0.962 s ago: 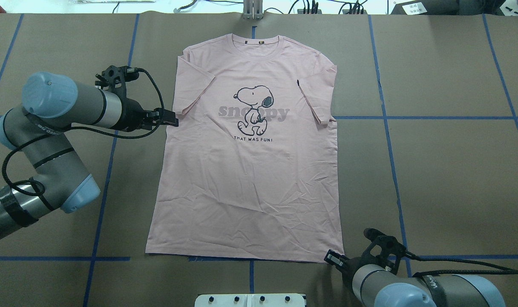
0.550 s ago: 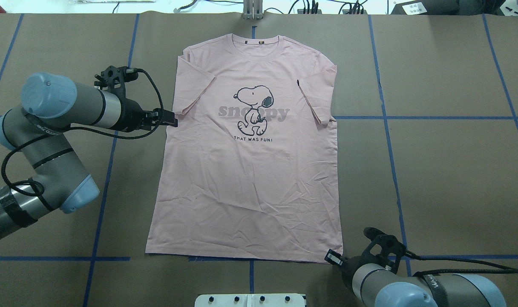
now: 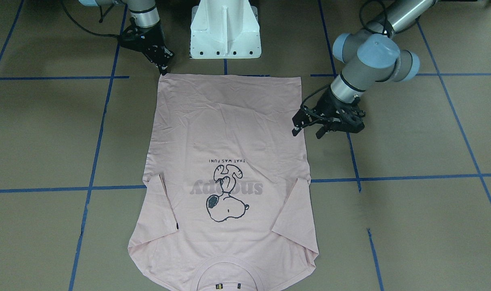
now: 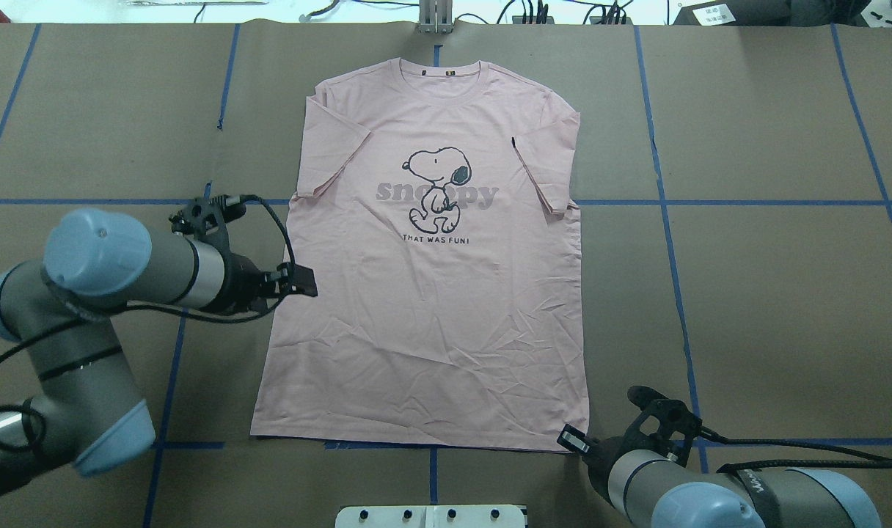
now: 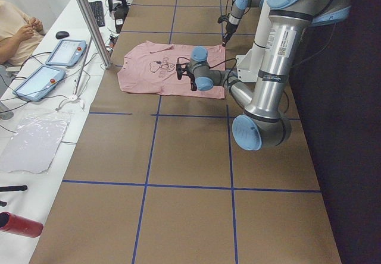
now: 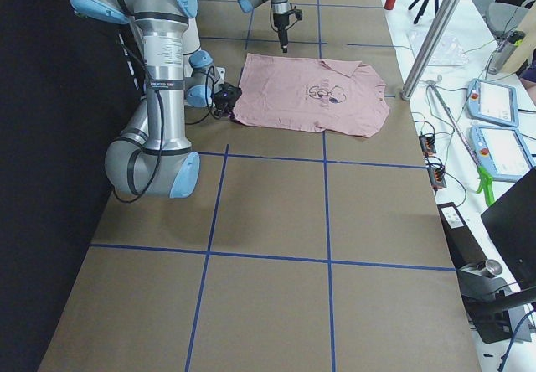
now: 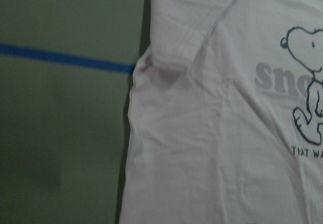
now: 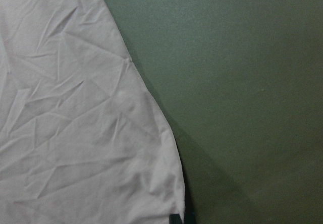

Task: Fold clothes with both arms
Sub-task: 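Lower the left gripper to the hem corner nearest it, then grasp both near hem corners with the left and right grippers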

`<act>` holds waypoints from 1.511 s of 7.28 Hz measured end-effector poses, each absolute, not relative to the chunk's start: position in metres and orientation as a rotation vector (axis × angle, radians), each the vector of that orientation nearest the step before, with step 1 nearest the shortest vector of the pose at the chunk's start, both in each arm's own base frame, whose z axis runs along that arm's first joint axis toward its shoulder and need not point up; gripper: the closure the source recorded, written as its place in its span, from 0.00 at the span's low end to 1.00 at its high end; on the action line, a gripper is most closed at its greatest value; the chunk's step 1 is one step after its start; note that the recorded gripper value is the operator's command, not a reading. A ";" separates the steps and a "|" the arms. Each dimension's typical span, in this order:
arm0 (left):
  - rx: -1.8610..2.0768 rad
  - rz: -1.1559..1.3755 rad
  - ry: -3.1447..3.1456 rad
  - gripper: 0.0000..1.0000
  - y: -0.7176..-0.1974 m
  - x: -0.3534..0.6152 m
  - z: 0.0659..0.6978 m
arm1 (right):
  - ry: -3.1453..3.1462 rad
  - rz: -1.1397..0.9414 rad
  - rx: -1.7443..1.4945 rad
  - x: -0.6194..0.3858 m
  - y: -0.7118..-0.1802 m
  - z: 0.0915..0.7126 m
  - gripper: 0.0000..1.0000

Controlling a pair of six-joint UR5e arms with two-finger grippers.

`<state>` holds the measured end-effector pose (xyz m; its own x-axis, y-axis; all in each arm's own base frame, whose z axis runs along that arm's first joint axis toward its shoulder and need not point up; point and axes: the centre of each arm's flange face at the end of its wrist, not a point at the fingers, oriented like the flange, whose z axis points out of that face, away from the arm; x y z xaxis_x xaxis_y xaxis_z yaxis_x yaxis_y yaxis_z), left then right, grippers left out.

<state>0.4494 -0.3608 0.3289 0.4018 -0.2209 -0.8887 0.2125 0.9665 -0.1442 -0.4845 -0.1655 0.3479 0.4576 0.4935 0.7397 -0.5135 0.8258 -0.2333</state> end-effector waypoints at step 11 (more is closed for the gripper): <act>-0.101 -0.450 0.949 1.00 -0.213 0.473 0.381 | -0.904 0.627 0.031 -0.481 -0.169 0.348 1.00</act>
<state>0.4732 -0.2135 0.3814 0.4976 -0.4149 -0.7618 0.3279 0.9030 -0.2776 -0.4811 -0.1686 0.3484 0.4532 0.4954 0.7411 -0.5207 0.8219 -0.2310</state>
